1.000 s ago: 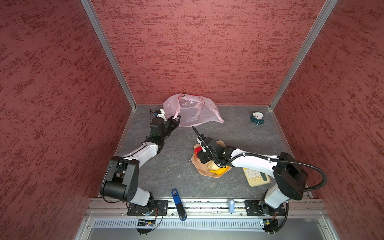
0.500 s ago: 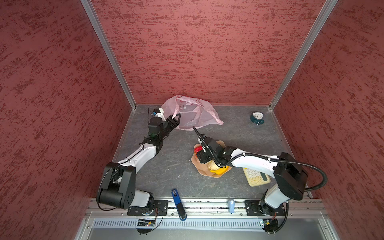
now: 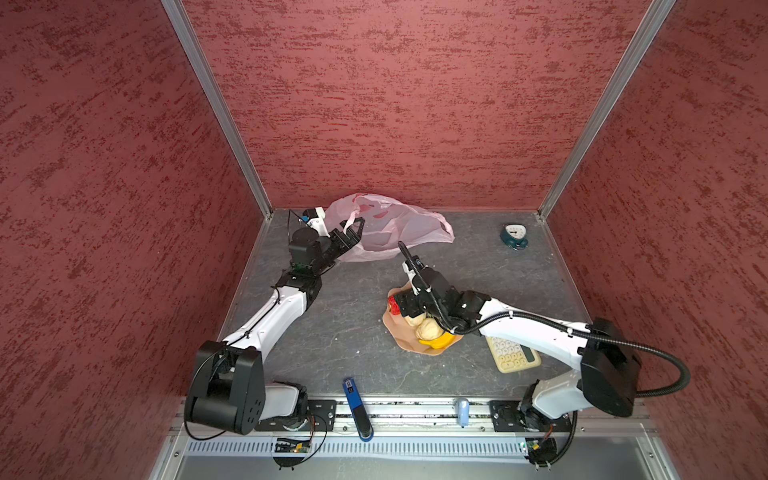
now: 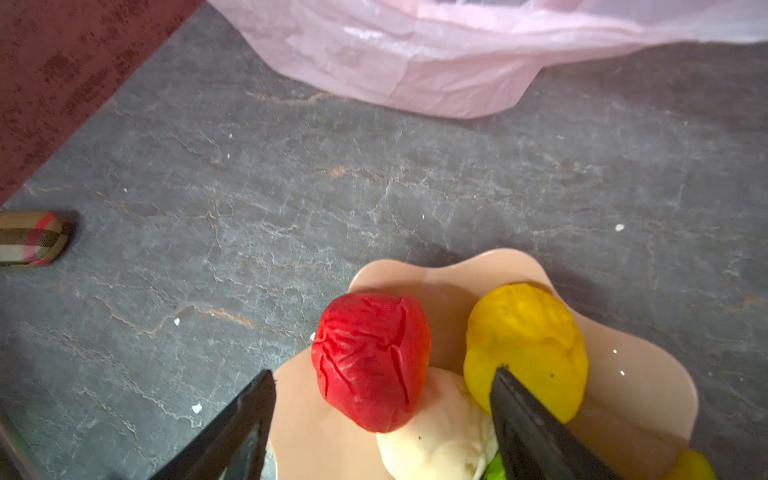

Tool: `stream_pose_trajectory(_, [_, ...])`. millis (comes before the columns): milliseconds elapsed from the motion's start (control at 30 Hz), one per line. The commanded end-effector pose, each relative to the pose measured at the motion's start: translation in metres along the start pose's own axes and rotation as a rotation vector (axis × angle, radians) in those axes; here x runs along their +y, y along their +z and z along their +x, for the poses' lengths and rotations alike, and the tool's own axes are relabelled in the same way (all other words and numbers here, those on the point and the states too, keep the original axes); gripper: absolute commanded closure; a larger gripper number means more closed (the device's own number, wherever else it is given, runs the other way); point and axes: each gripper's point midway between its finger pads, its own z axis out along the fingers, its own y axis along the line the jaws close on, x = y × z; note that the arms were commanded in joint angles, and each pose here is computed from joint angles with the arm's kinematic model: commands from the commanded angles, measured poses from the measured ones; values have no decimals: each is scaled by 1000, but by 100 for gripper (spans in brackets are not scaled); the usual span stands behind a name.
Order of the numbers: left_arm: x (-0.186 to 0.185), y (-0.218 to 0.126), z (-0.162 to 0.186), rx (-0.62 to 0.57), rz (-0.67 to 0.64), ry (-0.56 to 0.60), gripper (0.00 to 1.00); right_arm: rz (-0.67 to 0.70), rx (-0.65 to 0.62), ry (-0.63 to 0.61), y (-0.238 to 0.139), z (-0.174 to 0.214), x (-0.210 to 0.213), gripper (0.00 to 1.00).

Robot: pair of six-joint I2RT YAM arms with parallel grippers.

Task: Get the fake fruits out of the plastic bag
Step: 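Open the right gripper to release the apple and raise both grippers away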

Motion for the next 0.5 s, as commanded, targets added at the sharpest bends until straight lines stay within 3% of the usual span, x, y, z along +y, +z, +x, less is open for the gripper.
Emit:
stream_pose_trajectory(0, [-21, -7, -2, 58, 43, 39, 0, 21, -63, 22, -8, -13, -4, 17])
stream_pose_trajectory(267, [14, -5, 26, 449, -164, -126, 0, 22, -152, 43, -41, -46, -12, 14])
stream_pose_trajectory(400, [-13, -2, 43, 629, 32, -304, 0, 29, -179, 42, -58, -60, -20, 14])
stream_pose_trajectory(467, [-24, -6, 48, 683, 61, -347, 0, 19, -192, 51, -63, -65, -24, 13])
